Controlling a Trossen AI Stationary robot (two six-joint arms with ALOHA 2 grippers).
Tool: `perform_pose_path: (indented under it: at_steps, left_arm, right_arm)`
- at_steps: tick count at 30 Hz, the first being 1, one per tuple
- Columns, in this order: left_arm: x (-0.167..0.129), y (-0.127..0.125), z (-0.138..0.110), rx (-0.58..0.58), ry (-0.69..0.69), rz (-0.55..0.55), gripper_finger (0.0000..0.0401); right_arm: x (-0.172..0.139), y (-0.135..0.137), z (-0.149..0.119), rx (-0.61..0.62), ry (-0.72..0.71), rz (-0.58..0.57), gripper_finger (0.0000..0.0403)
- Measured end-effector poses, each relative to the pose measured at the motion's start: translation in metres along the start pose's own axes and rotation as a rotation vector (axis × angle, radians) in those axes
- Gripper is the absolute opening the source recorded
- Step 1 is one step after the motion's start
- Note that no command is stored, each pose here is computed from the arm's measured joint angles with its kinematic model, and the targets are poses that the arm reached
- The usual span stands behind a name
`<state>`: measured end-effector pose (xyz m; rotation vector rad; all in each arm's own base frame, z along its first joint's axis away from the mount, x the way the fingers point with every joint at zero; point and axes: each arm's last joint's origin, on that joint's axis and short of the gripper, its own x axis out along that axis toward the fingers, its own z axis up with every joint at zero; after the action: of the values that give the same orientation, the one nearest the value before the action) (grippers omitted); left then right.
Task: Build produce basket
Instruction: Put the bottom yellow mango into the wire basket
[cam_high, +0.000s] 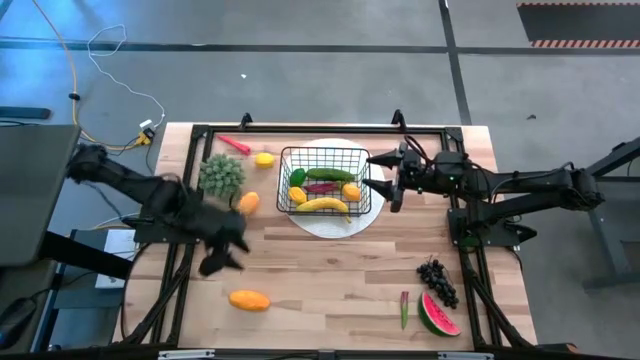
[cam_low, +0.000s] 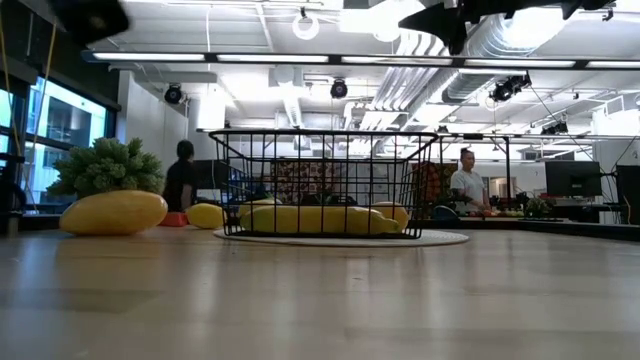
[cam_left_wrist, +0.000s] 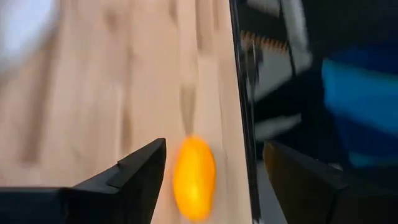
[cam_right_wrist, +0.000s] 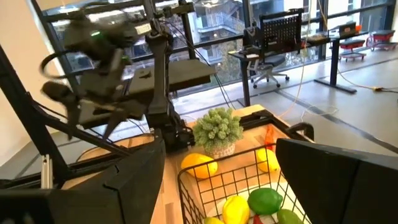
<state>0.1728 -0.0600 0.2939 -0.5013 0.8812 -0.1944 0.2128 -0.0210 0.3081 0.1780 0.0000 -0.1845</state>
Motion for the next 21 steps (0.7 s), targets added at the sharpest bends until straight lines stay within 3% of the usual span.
perform_pose_path:
  at_steps: [7,15,21]
  left_arm:
    - [0.034,-0.035,-0.035,0.029,0.175,0.068,0.0257]
    - [0.083,-0.041,-0.051,-0.013,0.284,0.214,0.0288]
    - [0.120,-0.045,-0.059,0.026,0.316,0.222,0.0325]
  right_arm:
    - [0.000,0.000,-0.002,-0.002,0.021,-0.004,0.0288]
    - [0.000,-0.001,-0.003,0.001,0.033,-0.007,0.0288]
    - [0.000,-0.001,-0.003,0.000,0.035,-0.007,0.0288]
